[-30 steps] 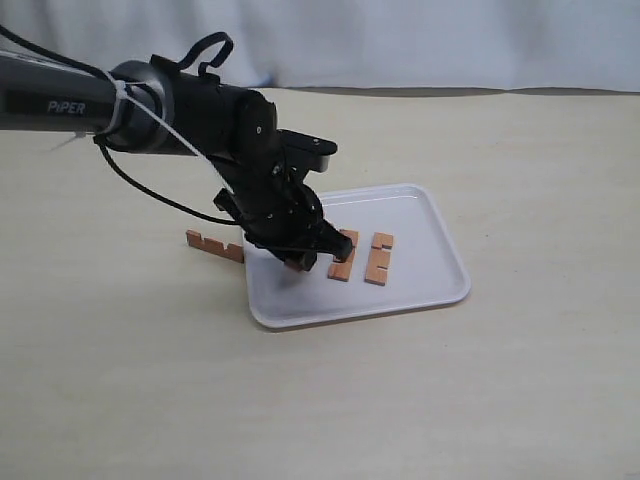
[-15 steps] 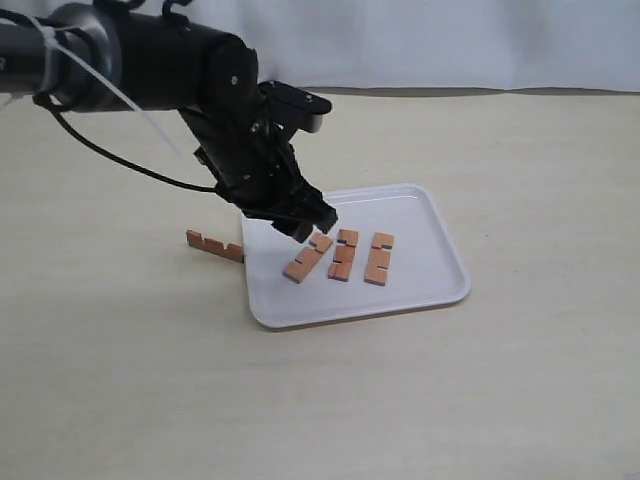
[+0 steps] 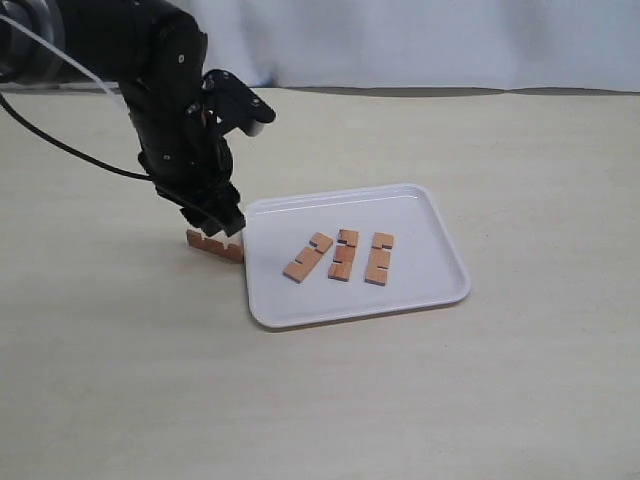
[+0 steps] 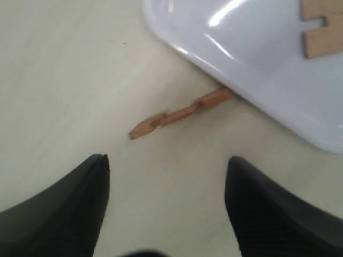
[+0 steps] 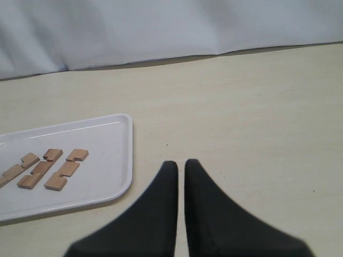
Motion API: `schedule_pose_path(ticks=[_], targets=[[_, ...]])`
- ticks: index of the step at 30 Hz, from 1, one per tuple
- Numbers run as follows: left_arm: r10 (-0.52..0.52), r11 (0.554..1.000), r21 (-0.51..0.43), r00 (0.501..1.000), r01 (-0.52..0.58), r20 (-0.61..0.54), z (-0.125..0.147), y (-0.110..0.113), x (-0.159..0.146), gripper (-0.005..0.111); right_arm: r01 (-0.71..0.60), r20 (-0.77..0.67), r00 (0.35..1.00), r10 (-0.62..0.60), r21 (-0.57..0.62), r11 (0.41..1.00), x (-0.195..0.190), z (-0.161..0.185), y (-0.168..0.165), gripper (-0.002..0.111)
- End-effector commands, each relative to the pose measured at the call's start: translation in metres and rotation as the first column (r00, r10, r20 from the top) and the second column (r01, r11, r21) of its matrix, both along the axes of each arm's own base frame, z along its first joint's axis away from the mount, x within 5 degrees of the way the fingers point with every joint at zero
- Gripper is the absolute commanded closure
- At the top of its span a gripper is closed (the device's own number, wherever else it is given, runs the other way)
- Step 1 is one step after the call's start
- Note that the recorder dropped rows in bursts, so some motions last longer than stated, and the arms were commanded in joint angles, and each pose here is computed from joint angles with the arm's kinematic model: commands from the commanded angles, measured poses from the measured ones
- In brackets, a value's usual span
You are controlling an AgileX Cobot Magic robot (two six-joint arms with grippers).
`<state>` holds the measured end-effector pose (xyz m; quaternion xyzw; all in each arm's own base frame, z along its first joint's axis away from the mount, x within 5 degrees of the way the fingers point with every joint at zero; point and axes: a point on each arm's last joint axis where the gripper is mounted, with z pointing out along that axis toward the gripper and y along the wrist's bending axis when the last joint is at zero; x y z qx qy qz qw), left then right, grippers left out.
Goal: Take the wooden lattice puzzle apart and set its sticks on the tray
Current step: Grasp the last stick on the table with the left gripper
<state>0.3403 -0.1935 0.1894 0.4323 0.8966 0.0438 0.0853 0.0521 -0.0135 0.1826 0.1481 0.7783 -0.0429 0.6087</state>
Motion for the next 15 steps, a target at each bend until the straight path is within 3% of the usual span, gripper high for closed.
schedule_pose_path(ticks=[1,6,15], targets=[[-0.184,0.982,-0.063,0.981,0.180,-0.067,-0.005,-0.009,-0.006,0.047,-0.001,0.001,1.000,0.001,-0.009,1.000,0.000,0.000,0.000,0.104],[-0.262,0.965,-0.035,0.962,0.260,-0.083,-0.017,-0.005,-0.001,0.047,-0.001,0.001,1.000,0.001,-0.009,1.000,0.000,0.000,0.000,0.104],[-0.272,0.961,-0.066,0.961,0.269,-0.053,-0.035,0.011,0.018,0.048,-0.001,0.001,1.000,0.001,-0.009,1.000,0.000,0.000,0.000,0.104]])
